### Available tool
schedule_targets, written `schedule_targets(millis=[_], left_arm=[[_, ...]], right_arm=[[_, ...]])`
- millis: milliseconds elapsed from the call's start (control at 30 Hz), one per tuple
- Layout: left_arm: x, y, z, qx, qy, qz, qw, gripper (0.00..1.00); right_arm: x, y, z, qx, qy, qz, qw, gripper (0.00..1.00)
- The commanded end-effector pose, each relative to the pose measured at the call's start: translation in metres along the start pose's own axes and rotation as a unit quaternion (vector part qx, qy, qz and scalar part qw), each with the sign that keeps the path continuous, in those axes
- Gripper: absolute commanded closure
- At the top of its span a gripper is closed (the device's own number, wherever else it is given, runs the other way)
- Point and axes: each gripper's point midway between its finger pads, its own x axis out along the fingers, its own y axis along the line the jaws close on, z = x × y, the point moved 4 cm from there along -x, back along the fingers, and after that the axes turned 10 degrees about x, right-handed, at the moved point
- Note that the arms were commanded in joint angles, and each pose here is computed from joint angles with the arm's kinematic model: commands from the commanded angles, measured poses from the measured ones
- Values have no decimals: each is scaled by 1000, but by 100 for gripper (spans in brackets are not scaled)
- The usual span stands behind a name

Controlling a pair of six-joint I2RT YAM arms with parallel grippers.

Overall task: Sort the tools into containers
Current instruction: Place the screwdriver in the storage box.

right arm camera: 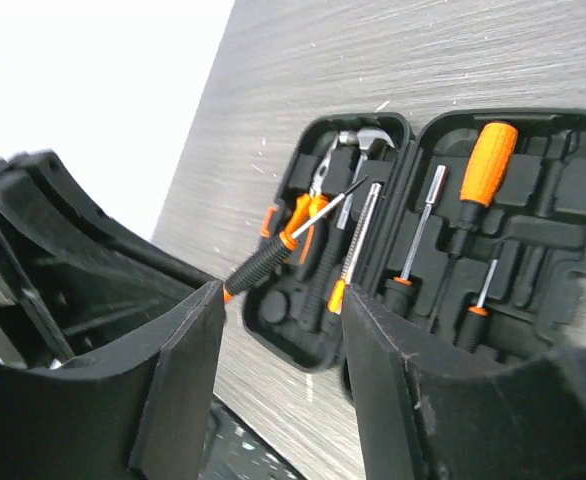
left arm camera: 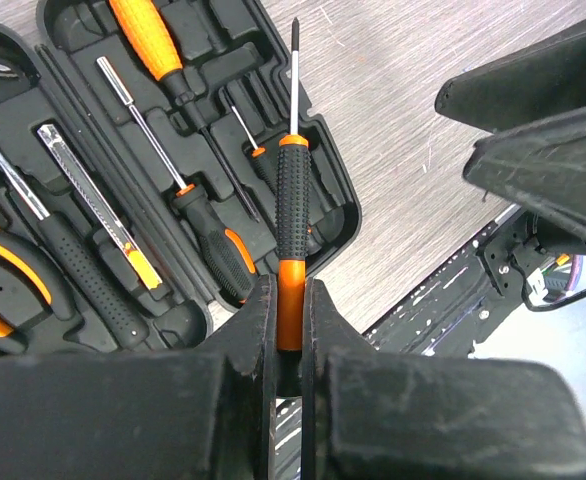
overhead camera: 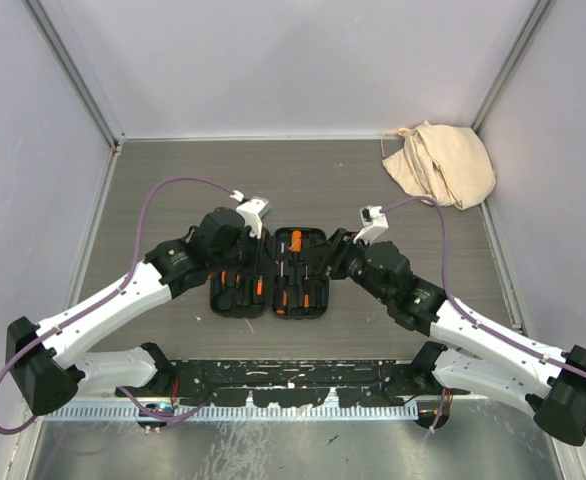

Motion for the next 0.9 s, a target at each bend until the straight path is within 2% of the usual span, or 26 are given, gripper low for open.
schedule_targets(millis=[0,333,567,867], left_arm=[[-6,-7,21,-15,-60,-10,998,100],[-2,-14,26,-26,-72,-28,997,100],[-3,-17,26,-27,-76,-35,996,100],[-5,-16,24,-27,-80,-35,996,100]], right_arm=[[1,26,24,157,-69,36,984,45],[19,43,9,275,-24,70,958,56],[27,41,-2,290,-4,63,955,57],[29,14,-8,291,-27,-11,956,58]])
